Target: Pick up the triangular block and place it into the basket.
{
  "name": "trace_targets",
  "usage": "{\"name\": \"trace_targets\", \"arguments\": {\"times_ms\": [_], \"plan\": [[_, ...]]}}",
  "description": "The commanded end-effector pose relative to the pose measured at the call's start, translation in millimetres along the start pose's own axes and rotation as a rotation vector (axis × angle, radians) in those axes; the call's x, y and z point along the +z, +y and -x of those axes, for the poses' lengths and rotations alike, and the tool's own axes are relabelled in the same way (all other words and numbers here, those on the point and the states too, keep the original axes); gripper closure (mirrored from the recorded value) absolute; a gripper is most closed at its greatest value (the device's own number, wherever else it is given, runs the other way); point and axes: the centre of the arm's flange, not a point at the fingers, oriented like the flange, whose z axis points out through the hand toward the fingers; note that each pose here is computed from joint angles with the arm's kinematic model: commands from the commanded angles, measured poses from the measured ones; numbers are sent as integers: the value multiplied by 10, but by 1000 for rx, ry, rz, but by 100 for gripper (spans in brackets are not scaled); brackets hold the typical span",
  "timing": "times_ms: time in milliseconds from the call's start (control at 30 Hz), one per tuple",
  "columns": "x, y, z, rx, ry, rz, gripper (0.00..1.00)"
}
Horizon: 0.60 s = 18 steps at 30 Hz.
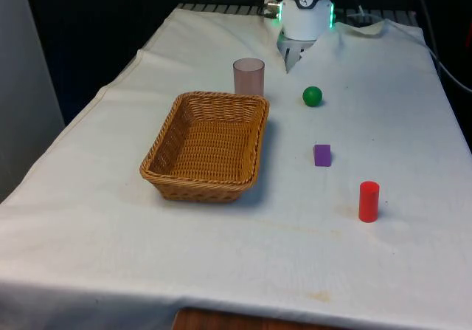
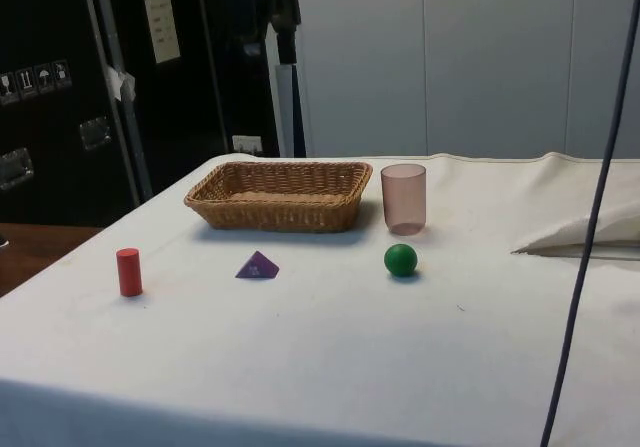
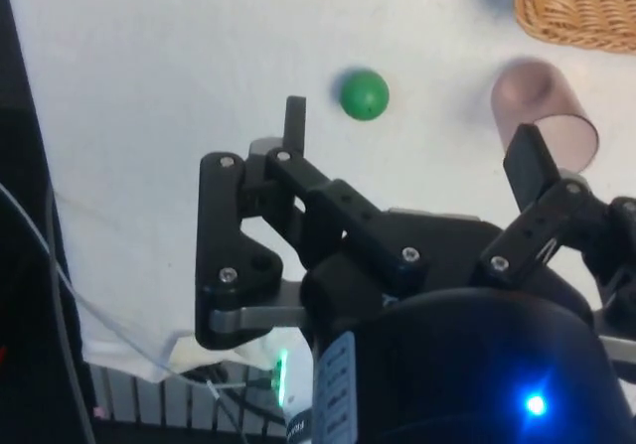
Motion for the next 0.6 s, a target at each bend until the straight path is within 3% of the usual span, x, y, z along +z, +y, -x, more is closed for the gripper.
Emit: {"name": "trace_targets", "arguments": {"times_ms": [0,100,567], "plan": [[63,-56,6,2,12,4,0],[104,-62,21,-3,8,0,0],[584,-428,-35,-13,32,14,0]]}}
